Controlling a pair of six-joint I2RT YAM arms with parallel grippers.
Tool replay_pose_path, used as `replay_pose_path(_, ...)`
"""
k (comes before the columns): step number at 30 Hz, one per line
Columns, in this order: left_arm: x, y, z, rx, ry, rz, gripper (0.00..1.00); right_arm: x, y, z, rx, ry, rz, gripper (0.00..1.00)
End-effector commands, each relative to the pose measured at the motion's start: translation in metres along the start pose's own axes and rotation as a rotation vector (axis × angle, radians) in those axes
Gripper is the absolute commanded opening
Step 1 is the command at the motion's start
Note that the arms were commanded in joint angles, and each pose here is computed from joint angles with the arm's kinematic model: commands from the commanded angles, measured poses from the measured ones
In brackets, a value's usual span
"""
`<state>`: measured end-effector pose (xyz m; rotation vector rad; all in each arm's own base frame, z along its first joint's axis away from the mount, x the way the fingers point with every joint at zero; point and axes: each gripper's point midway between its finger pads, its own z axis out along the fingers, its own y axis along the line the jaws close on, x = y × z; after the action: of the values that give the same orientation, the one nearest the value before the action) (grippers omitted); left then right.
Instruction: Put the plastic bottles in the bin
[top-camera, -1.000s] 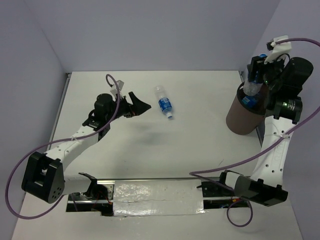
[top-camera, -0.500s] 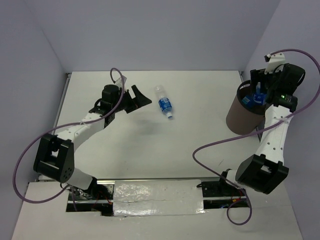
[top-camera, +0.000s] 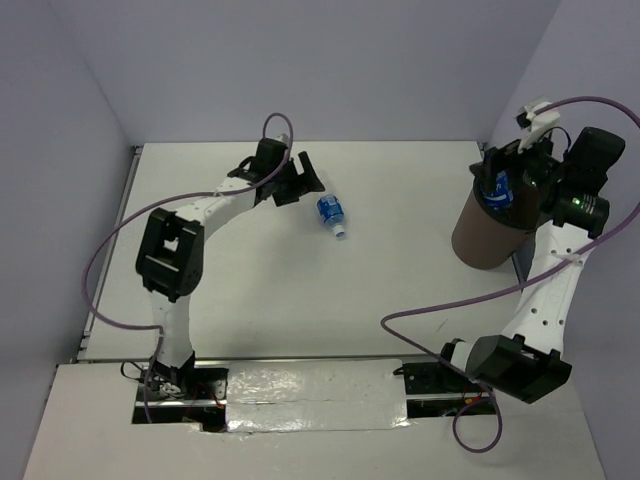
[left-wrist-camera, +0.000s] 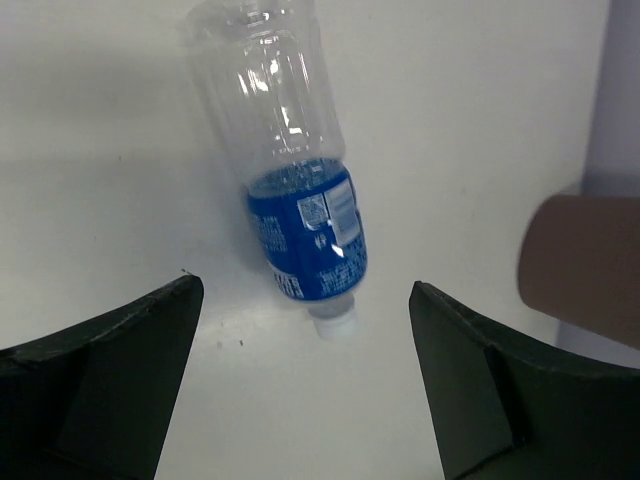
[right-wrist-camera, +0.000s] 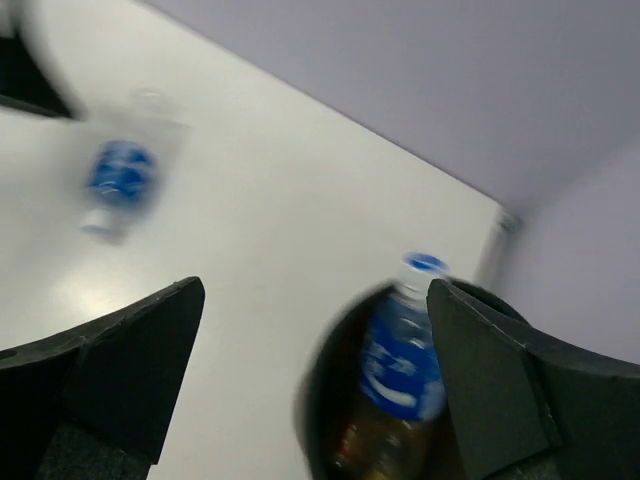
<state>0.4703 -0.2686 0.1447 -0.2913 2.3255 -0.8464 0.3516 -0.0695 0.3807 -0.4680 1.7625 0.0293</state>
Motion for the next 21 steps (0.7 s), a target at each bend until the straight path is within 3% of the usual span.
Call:
replay_pose_path(1, 0.000, -0.004, 0.023, -0.087, 0.007, 0.089, 0.97, -0.028, 0.101, -0.021, -0.466, -0.148, -0.049, 1.00)
replay_pose_path(7, 0.003, -0.004, 0.072, -0.157, 0.019, 0.159, 0.99, 0.006, 0.169, -0.017, -0.670, -0.072, -0.013, 1.00)
replay_pose_path(16, 0.007, 0.030, 0.117, -0.272, -0.039, 0.122, 0.99, 0.025, 0.201, -0.012, -0.774, -0.030, 0.108, 1.00)
replay_pose_path(18, 0.011, 0.030, 0.125, -0.255, -0.026, 0.110, 0.95, 0.030, 0.207, -0.007, -0.782, -0.010, 0.120, 1.00)
replay_pose_path(21, 0.013, 0.020, 0.129, -0.201, -0.020, 0.093, 0.79, 0.051, 0.226, 0.002, -0.801, 0.085, 0.215, 1.00)
